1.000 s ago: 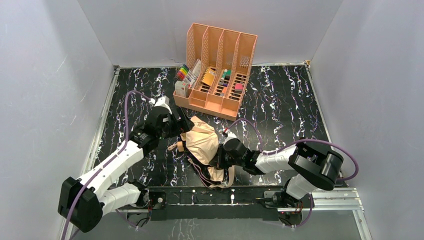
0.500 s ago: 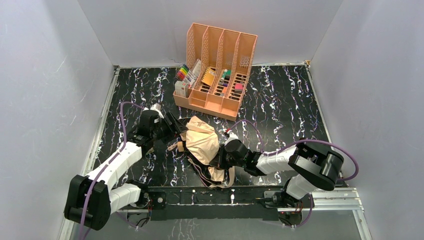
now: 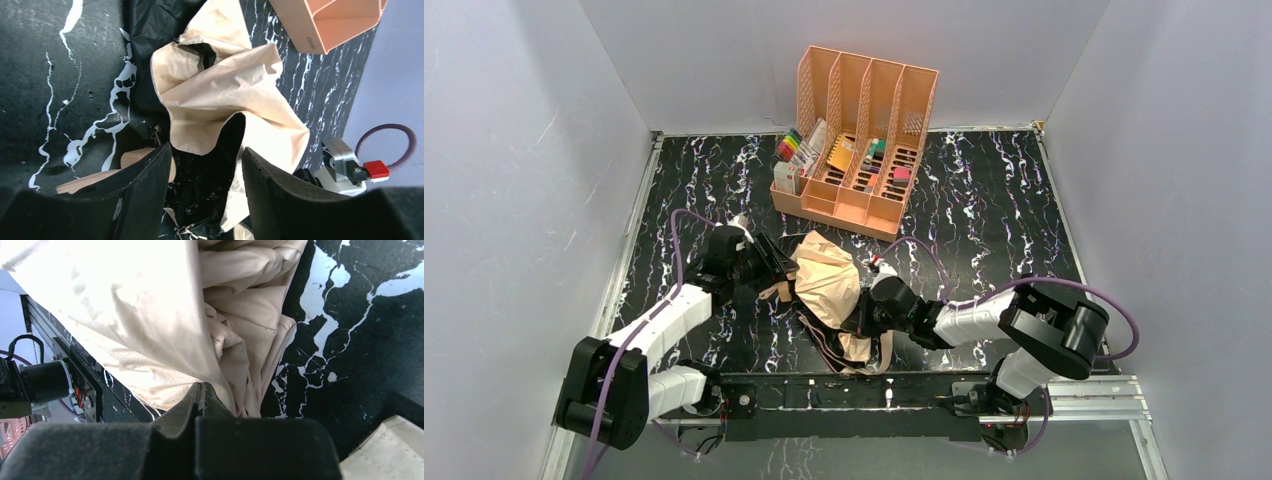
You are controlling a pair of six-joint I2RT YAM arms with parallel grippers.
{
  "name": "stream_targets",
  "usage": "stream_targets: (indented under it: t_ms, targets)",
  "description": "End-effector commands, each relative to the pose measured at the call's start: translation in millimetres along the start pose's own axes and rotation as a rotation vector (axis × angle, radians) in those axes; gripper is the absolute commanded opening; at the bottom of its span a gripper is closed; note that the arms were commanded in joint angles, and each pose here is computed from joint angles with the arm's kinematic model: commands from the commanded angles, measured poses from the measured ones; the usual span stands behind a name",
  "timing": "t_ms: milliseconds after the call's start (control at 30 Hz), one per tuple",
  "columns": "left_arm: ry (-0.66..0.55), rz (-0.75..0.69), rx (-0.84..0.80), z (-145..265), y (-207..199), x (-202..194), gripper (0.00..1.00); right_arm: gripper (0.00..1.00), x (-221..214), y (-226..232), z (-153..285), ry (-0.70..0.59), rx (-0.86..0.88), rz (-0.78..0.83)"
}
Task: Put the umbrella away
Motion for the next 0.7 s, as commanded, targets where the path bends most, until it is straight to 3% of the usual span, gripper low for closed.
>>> stream_targets:
  t_ms: [0,400,667]
  targets:
    - [-0.018,-0.041,0.036,-3,9,3,0.52,0.0,-32,-47,3,0.14,-0.218,0.054]
    - [-0.041,-0.099,0.085,-8,12,11,0.54,0.0,-34,-46,0,0.168,-0.206,0.058]
    - [0.003,-0.096,0.032,-23,10,8,0.46,0.0,-36,-46,0,0.178,-0.209,0.057]
Point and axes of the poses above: each gripper's point midway between its finger pads, its own z axis back along the fingers, its own y axis along the line the jaws close on, x = y × z, the point moved 6 cm from there along z, back along the fingers, and after that the axes turned 8 degrees about z, right-handed, at the moved point
